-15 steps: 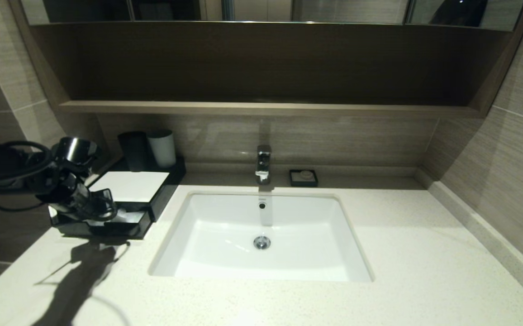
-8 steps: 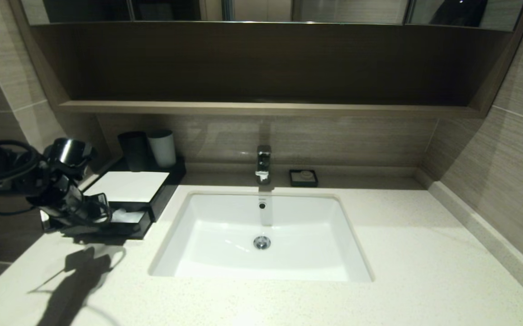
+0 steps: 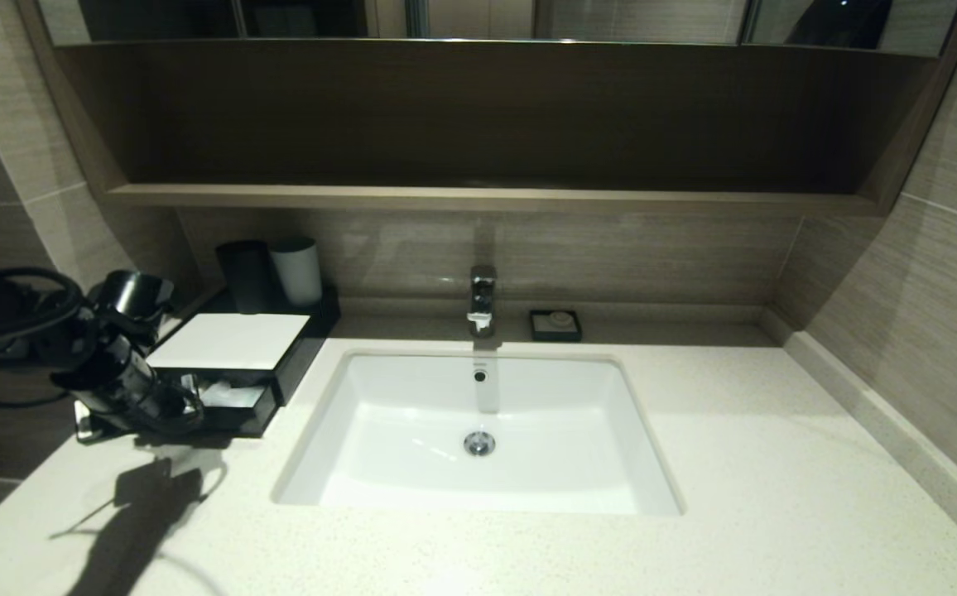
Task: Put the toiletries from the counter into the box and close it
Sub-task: Close the drawer
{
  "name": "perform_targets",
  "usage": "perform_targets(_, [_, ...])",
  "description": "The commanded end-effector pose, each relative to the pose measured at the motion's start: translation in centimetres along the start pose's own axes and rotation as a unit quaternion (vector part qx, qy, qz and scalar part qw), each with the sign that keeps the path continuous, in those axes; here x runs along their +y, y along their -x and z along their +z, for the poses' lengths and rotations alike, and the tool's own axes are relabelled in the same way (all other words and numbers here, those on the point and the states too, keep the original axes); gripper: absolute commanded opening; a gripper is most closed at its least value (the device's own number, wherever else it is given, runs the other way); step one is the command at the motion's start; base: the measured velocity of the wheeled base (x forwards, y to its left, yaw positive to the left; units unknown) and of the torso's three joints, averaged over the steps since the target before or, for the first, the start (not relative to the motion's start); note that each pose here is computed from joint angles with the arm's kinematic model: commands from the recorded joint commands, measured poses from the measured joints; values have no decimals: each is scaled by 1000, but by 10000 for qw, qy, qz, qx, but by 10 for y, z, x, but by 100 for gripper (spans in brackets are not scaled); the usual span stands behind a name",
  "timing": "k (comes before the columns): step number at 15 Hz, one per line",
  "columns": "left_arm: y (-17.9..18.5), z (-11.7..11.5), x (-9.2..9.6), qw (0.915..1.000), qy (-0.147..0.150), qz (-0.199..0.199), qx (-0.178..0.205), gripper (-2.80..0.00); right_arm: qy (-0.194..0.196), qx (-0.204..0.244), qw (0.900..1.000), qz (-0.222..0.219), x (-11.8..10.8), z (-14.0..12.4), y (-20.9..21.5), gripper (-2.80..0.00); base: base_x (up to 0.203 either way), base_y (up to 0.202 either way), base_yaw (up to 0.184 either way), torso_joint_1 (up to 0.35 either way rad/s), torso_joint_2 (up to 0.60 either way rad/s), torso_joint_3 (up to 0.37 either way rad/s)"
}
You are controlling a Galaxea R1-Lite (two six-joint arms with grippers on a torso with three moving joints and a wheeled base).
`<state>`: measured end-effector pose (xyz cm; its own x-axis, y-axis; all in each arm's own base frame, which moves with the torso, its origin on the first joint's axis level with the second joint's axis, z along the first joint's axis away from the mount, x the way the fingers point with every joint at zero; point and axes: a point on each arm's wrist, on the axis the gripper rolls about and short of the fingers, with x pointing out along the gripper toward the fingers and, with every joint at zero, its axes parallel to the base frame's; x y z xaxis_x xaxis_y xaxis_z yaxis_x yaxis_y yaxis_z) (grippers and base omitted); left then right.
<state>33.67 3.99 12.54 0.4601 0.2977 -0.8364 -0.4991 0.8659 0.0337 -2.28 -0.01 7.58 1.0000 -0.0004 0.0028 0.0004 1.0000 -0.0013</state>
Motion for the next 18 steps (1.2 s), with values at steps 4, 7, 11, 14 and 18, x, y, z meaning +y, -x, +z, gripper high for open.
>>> perform_targets(4, [-9, -3, -1, 9999, -36, 62, 138, -280, -6, 6, 10000, 2, 0, 0, 0, -280, 0, 0, 0, 0, 0, 0])
perform_targets(7, [-13, -4, -2, 9998, -41, 81, 182, -280, -6, 6, 10000, 2, 0, 0, 0, -280, 0, 0, 0, 0, 0, 0])
perform_targets(11, [-16, -2, -3, 9998, -49, 79, 186, -280, -6, 6, 10000, 2, 0, 0, 0, -280, 0, 0, 0, 0, 0, 0])
perform_targets(14, [-20, -1, -5, 9997, -55, 87, 208, -280, 1, 6, 10000, 2, 0, 0, 0, -280, 0, 0, 0, 0, 0, 0])
perform_targets(18, [-23, 3, -8, 9998, -44, 72, 166, -280, 1, 6, 10000, 2, 0, 0, 0, -280, 0, 0, 0, 0, 0, 0])
